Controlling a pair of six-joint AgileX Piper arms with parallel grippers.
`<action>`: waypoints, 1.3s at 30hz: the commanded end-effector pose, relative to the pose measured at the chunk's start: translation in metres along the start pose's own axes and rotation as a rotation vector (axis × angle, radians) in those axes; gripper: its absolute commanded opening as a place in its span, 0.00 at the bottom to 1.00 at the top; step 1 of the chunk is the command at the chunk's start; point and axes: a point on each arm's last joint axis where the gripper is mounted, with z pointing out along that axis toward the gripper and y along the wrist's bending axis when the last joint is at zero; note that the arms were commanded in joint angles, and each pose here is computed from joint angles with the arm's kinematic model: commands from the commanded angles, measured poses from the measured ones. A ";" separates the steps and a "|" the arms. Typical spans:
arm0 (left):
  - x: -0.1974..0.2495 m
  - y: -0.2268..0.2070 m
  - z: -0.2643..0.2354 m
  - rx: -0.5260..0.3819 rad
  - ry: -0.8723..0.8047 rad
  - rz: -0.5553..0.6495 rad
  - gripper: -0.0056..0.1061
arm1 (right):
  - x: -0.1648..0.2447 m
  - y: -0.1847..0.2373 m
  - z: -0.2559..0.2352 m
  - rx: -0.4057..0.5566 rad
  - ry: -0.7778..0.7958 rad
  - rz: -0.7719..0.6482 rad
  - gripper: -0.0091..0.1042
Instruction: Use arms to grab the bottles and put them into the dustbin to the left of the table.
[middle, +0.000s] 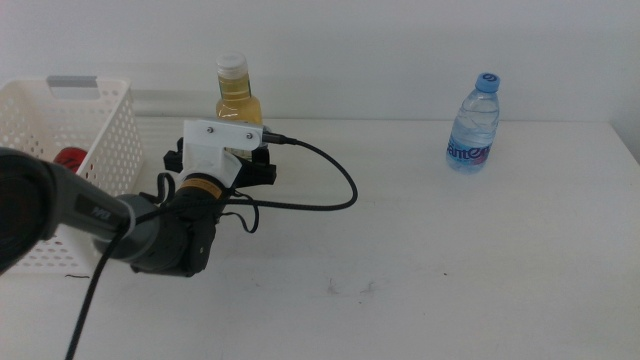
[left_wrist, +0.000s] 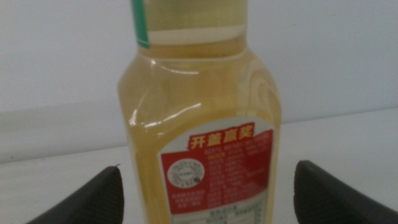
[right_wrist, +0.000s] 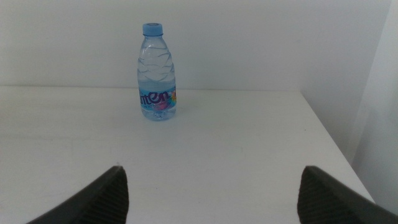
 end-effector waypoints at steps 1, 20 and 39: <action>0.002 0.001 0.009 -0.002 0.004 -0.025 0.89 | 0.000 0.000 0.000 0.007 -0.008 -0.011 0.84; -0.010 0.007 0.039 -0.030 -0.034 -0.025 0.32 | 0.000 0.000 0.000 0.007 -0.008 -0.011 0.84; -0.222 0.070 -0.109 0.121 0.735 0.066 0.03 | 0.000 0.000 0.000 0.007 -0.008 -0.011 0.84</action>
